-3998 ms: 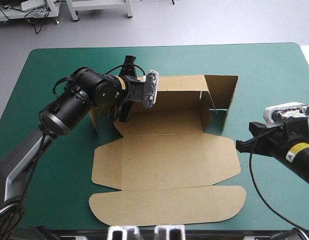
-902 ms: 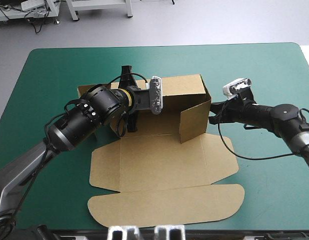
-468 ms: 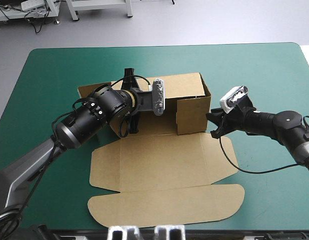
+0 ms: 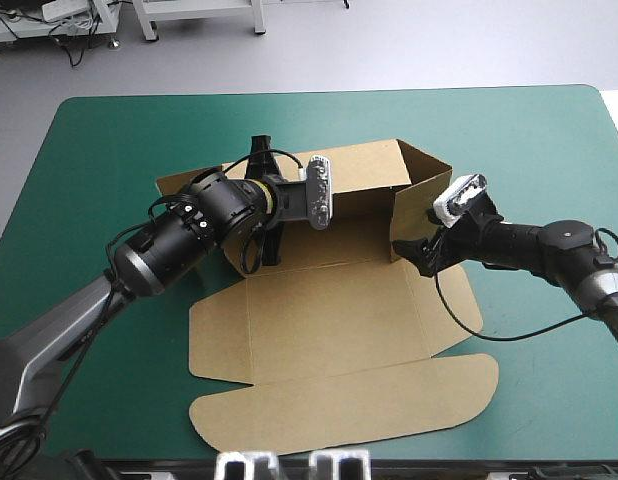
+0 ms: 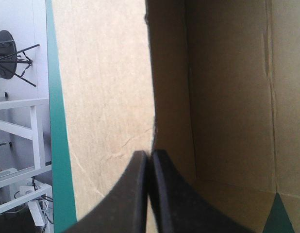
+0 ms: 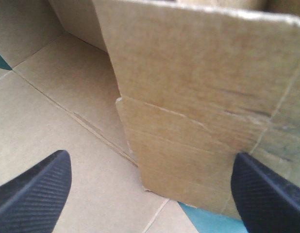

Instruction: Fold the box

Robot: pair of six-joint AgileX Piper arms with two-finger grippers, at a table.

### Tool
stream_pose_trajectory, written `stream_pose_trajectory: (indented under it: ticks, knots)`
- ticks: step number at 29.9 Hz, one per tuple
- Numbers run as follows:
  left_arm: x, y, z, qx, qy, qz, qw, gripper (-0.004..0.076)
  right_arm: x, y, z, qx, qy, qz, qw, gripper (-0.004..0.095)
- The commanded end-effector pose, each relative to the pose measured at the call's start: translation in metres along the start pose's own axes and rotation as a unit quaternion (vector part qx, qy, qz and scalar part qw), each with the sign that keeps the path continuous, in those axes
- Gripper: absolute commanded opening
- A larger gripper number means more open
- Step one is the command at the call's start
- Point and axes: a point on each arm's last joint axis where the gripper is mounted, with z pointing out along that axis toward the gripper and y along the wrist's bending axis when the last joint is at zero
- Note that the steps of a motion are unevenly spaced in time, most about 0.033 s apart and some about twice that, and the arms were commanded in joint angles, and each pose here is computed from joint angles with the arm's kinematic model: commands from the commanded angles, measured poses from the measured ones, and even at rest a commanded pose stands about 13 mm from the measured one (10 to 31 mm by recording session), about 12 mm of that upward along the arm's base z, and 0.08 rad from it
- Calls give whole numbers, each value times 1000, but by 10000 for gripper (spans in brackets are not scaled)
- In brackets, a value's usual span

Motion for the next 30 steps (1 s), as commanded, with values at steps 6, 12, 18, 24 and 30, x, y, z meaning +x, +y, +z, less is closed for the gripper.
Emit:
stream_pose_trajectory:
  ticks: [6,12,18,24,30]
  knots:
    - [-4,10,-19,-34,-35,-11,999,-9,-15,8,-7,-46,-40,27,998,591]
    - [-4,9,-19,-34,-35,-11,999,-9,-14,30,-12,-168,-31,23,985,-7]
    - [-4,9,-19,-34,-35,-11,999,-9,-11,37,-15,-213,-23,-8,977,-5]
    - [-4,9,-19,-32,-33,-11,999,-9,-20,44,-21,-250,-51,-37,966,-5]
    - [-3,9,-19,-30,-30,-11,999,-9,-52,29,-42,-133,3,-30,991,-5]
